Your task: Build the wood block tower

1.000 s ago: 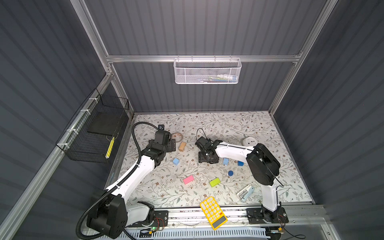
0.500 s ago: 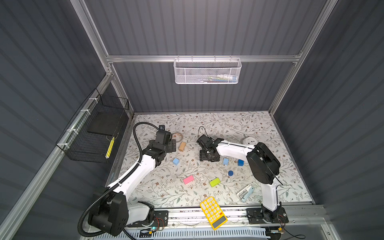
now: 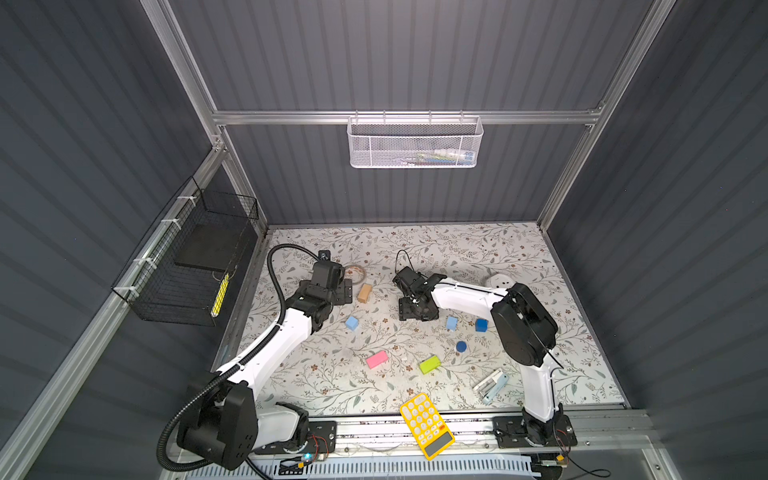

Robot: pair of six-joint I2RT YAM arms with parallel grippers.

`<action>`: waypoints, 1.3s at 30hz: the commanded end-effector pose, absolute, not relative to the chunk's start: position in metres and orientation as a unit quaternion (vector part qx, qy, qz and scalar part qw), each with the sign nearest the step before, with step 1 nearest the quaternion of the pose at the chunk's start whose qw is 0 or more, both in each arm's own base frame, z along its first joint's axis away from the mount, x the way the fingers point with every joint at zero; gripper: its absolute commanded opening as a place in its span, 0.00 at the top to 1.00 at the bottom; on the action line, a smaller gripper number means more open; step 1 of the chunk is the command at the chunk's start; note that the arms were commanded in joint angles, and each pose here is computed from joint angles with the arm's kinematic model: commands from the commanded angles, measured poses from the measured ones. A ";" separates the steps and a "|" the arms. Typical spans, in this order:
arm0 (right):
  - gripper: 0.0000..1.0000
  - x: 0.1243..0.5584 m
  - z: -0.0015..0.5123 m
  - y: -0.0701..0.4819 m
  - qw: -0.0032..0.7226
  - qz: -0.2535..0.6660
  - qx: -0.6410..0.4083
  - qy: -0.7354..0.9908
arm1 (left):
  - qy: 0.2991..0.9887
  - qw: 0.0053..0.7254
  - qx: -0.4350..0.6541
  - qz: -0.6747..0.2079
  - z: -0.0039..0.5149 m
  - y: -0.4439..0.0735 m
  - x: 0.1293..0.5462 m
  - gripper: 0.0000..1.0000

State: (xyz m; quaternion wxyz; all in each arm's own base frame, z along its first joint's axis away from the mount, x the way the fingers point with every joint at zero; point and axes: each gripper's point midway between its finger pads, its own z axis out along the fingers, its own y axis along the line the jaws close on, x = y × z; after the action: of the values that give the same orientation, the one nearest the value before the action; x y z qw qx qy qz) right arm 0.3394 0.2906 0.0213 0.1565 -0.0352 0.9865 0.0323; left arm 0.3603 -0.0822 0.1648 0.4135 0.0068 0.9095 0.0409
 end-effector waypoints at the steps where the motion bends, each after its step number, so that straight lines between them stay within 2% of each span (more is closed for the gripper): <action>1: 0.27 0.337 0.007 0.278 0.137 0.003 -0.038 0.990 | 0.904 0.426 0.005 0.039 0.178 -0.083 0.365 0.00; 39: 0.21 0.343 0.003 0.275 0.132 -0.002 -0.030 0.991 | 0.903 0.427 0.007 0.043 0.178 -0.082 0.365 0.01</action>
State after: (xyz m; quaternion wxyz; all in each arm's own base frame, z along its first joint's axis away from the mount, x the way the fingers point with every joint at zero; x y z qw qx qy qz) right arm 0.3502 0.2908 0.0209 0.1581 -0.0287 0.9864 0.0338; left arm 0.3603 -0.0821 0.1648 0.4134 0.0069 0.9096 0.0412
